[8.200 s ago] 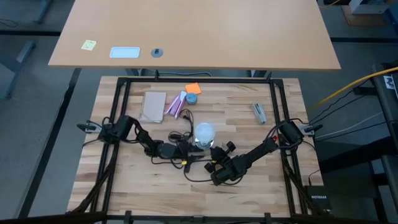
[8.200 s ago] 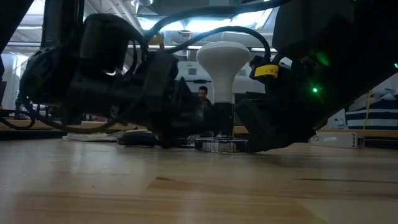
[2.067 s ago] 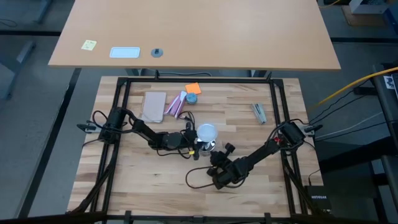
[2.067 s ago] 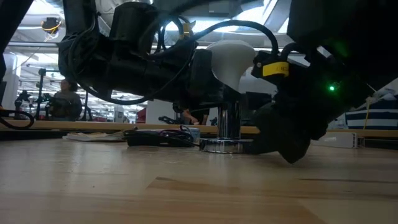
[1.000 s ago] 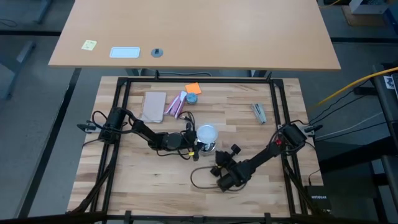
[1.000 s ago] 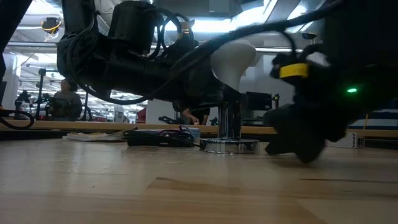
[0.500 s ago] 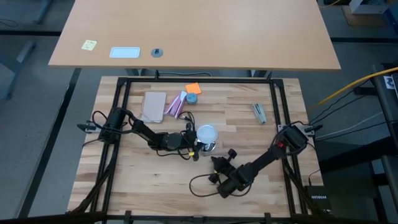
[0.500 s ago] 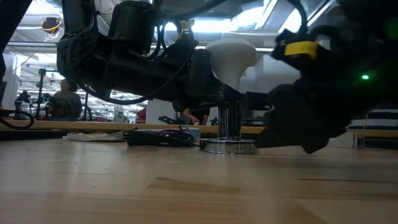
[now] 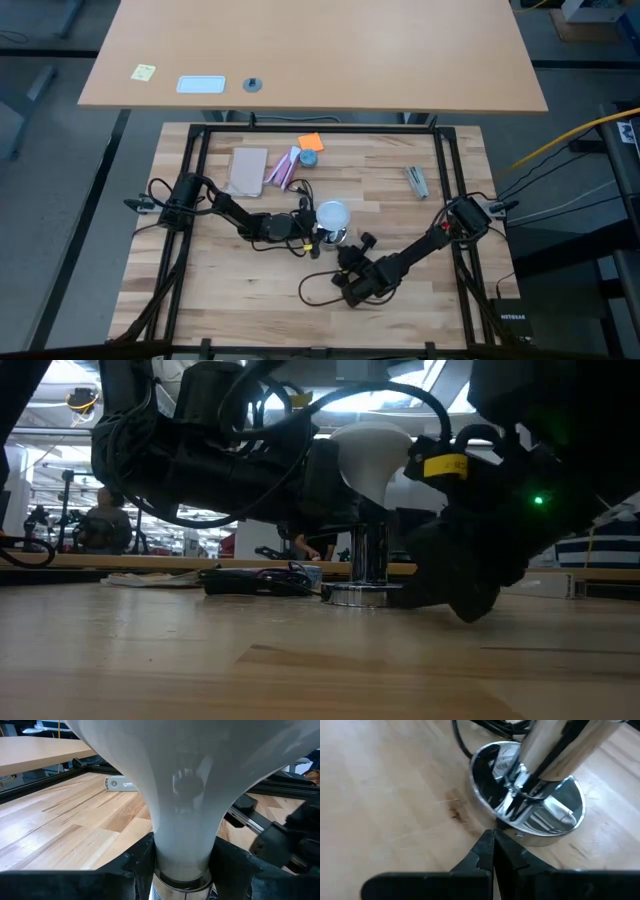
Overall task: Screw lightbulb
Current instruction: Insert the lightbulb into the lamp
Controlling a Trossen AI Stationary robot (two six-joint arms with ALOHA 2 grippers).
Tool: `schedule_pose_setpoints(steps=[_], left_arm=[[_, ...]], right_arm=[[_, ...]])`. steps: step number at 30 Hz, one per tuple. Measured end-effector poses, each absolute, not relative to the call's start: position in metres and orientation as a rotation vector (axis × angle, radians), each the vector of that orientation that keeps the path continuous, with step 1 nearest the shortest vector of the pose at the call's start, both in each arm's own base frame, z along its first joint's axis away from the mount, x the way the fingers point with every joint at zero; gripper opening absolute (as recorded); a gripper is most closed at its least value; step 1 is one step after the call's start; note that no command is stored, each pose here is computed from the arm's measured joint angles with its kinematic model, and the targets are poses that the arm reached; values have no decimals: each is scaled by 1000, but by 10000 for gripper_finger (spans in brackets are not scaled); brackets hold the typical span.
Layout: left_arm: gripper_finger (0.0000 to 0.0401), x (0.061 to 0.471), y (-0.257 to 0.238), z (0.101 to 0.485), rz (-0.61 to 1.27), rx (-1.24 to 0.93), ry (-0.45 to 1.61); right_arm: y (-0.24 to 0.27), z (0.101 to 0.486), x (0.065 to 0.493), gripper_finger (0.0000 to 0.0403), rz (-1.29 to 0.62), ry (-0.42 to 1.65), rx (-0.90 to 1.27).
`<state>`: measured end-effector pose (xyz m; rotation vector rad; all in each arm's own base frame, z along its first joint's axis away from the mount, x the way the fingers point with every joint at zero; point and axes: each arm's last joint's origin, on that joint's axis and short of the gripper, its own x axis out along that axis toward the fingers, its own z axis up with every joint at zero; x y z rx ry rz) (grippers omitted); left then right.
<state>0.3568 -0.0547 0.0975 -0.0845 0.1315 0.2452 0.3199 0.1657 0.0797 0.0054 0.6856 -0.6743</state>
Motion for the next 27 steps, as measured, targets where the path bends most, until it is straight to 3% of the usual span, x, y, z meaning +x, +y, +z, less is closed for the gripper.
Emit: schedule_pose_setpoints(steps=[27], left_arm=[[155,356,-57,97,239,-86,133]], right_arm=[[148,78,308,5,-857,683,37]])
